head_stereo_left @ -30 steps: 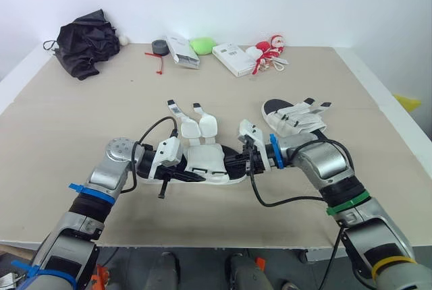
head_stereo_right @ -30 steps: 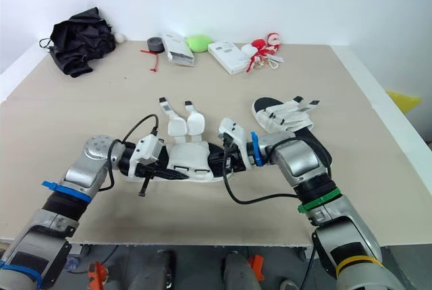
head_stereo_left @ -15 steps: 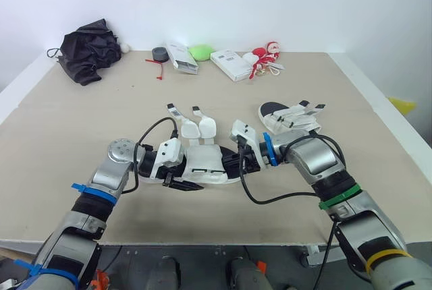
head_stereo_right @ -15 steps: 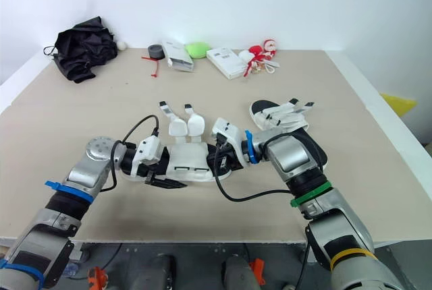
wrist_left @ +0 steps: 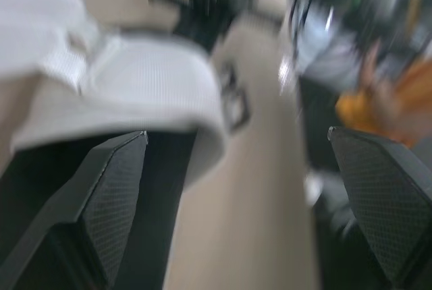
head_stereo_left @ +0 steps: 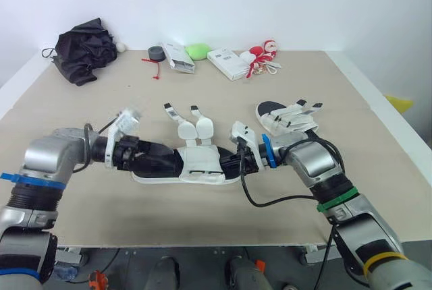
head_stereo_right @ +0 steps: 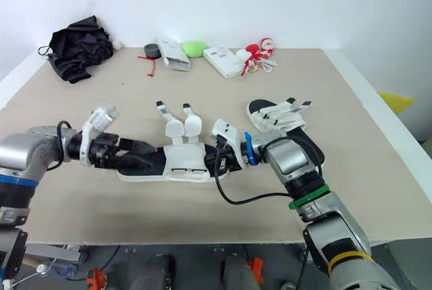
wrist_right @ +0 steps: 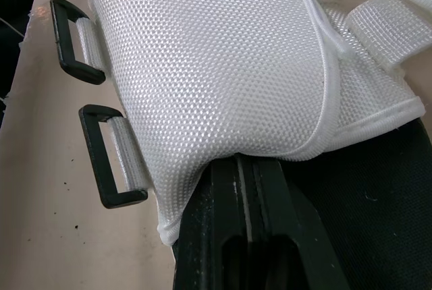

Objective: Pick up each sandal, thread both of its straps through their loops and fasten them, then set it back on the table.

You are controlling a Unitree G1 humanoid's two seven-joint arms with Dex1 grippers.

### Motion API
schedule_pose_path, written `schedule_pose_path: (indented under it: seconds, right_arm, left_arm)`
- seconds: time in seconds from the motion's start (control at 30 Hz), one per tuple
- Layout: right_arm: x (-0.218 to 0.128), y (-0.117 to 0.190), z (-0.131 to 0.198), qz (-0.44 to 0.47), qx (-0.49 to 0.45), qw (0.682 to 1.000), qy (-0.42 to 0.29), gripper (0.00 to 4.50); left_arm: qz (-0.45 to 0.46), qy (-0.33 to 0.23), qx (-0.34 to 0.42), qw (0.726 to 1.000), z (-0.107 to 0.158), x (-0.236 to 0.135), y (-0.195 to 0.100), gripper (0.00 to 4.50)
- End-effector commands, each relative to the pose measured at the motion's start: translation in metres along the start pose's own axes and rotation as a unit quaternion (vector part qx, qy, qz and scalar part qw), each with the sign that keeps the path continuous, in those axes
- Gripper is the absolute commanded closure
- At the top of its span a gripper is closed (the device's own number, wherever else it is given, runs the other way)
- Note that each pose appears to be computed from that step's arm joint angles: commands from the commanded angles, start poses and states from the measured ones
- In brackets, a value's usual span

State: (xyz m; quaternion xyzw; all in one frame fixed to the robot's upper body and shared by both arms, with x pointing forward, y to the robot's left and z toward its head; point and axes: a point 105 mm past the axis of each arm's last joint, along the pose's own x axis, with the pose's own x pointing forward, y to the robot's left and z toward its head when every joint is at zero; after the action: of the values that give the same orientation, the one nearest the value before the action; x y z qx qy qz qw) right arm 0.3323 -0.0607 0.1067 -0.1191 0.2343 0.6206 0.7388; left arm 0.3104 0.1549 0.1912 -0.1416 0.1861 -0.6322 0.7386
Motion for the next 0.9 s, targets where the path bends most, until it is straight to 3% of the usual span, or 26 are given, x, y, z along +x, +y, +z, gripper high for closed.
schedule_pose_path:
  seconds: [0.03,0.17,0.3,0.5,0.9]
  right_arm:
    - [0.01,0.002,-0.042,-0.004,0.043,0.998,0.046,4.5]
    - [0.013,0.008,-0.045,0.007,0.036,0.999,0.038,4.5]
    - [0.014,0.009,-0.047,0.013,0.026,0.999,0.043,4.5]
    - [0.014,0.008,-0.043,0.012,0.02,0.999,0.042,4.5]
    - [0.016,0.011,-0.04,0.013,0.02,0.999,0.037,4.5]
  left_arm:
    - [0.046,-0.105,-0.021,0.993,0.031,-0.01,0.015,0.06]
    - [0.128,-0.142,-0.073,0.979,0.028,-0.009,0.049,0.06]
    - [0.198,-0.152,-0.185,0.95,0.012,0.002,0.084,0.06]
    - [0.249,-0.169,-0.283,0.911,-0.009,0.011,0.112,0.06]
    - [0.31,-0.223,-0.313,0.87,0.005,0.044,0.14,0.06]
